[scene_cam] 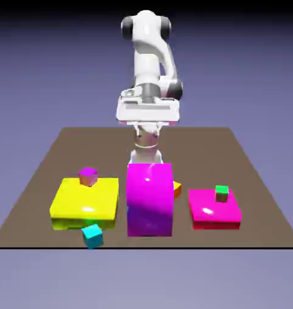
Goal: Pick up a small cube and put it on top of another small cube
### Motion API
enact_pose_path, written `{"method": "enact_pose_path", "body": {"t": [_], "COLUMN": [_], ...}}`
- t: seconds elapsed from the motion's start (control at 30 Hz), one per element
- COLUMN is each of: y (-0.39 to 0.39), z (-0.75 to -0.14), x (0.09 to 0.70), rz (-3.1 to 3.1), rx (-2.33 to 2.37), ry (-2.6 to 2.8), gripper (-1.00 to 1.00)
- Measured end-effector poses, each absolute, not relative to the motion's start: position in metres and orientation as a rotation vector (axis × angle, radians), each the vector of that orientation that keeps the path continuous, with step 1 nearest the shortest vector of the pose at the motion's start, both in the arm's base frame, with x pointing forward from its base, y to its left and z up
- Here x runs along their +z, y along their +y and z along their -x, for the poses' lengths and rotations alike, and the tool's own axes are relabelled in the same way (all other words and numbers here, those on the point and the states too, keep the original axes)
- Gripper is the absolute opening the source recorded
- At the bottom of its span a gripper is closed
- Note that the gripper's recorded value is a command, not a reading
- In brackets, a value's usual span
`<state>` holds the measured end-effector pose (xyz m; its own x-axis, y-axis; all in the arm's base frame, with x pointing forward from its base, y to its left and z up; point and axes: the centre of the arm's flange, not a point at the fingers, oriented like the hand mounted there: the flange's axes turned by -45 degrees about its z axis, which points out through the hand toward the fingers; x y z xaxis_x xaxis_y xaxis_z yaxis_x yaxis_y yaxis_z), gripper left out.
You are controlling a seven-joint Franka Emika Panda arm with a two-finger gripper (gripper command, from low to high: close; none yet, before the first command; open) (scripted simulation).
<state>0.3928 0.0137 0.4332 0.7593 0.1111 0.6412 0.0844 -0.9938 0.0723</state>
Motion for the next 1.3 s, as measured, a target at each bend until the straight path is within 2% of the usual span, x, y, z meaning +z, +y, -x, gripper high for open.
{"method": "enact_pose_path", "body": {"t": [0.23, 0.53, 0.73, 0.9, 1.1, 1.3], "y": [0.111, 0.219, 0.230, 0.231, 0.228, 0.239], "z": [-0.378, -0.309, -0.251, -0.197, -0.141, -0.089], "x": [0.373, 0.301, 0.211, 0.160, 0.122, 0.105], "rz": [-2.775, -2.390, -2.040, -1.669, -1.223, -0.804], "rx": [0.789, 0.576, 0.156, -0.050, -0.120, 0.014], "ry": [0.755, 1.468, 1.801, 2.035, 2.242, 2.395], "gripper": [0.00, 0.00, 0.00, 0.00, 0.00, 0.00]}}
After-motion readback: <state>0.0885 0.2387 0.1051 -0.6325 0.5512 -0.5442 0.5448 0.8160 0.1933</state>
